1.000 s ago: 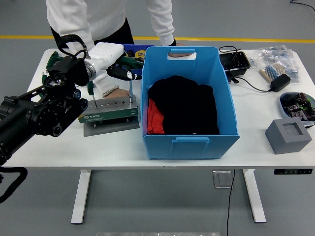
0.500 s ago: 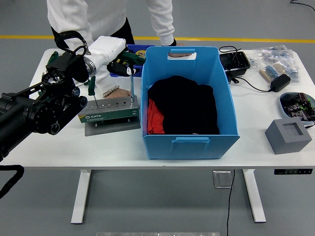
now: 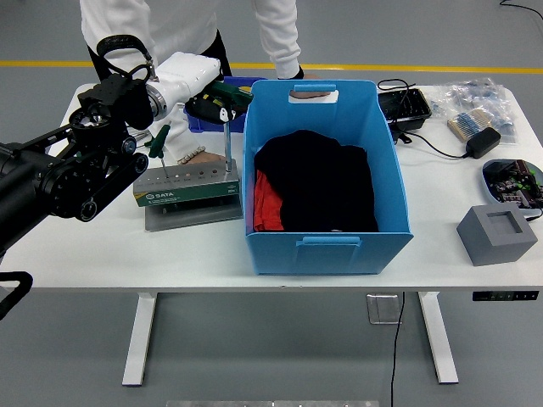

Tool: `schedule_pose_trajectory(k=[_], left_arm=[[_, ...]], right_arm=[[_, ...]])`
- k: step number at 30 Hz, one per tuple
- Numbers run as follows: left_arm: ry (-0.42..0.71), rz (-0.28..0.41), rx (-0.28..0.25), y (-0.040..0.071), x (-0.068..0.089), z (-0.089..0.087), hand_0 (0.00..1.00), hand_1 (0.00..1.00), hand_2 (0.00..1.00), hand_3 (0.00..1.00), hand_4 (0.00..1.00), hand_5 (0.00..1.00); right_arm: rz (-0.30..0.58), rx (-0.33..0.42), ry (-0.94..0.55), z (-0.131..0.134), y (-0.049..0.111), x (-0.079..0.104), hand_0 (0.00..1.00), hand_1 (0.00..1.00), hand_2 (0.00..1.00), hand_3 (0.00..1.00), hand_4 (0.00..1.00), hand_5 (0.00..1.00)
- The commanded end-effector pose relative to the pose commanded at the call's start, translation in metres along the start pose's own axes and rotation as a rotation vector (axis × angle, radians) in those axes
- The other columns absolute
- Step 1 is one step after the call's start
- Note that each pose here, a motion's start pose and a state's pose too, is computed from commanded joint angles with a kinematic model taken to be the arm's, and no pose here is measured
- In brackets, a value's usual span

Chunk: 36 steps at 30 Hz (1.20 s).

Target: Lift tool from toolbox,place it in box,lift tool from toolbox,place it in box

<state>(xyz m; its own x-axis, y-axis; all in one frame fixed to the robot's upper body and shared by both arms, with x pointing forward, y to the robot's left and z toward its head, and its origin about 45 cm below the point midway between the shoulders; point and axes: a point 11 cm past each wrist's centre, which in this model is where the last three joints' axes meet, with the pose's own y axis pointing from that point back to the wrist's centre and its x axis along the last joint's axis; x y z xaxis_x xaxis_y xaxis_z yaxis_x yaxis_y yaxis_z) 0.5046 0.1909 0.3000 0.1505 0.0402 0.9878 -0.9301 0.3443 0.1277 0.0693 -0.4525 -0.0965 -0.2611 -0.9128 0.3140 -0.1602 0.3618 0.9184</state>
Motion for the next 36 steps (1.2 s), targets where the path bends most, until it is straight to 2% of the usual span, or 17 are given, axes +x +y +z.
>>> schedule_pose_trajectory(k=[8,18,36], left_arm=[[0.015,-0.012,0.023,0.0,0.013,-0.006,0.065,0.002,0.002,0.043,0.692,0.391],[-0.026,-0.043,-0.012,0.0,0.002,0.008,0.066,0.002,0.002,0.047,0.696,0.392],[-0.041,-0.056,-0.021,0.011,-0.01,0.01,0.067,0.002,0.002,0.049,0.695,0.389]], right_arm=[[0.002,-0.003,0.001,0.001,0.0,0.001,0.738,0.728,0.775,0.609,0.827,0.747],[0.001,-0.002,0.003,0.001,0.0,0.0,0.735,0.728,0.775,0.608,0.826,0.746],[0.0,-0.009,0.002,0.005,0.0,-0.001,0.735,0.728,0.775,0.608,0.826,0.745]])
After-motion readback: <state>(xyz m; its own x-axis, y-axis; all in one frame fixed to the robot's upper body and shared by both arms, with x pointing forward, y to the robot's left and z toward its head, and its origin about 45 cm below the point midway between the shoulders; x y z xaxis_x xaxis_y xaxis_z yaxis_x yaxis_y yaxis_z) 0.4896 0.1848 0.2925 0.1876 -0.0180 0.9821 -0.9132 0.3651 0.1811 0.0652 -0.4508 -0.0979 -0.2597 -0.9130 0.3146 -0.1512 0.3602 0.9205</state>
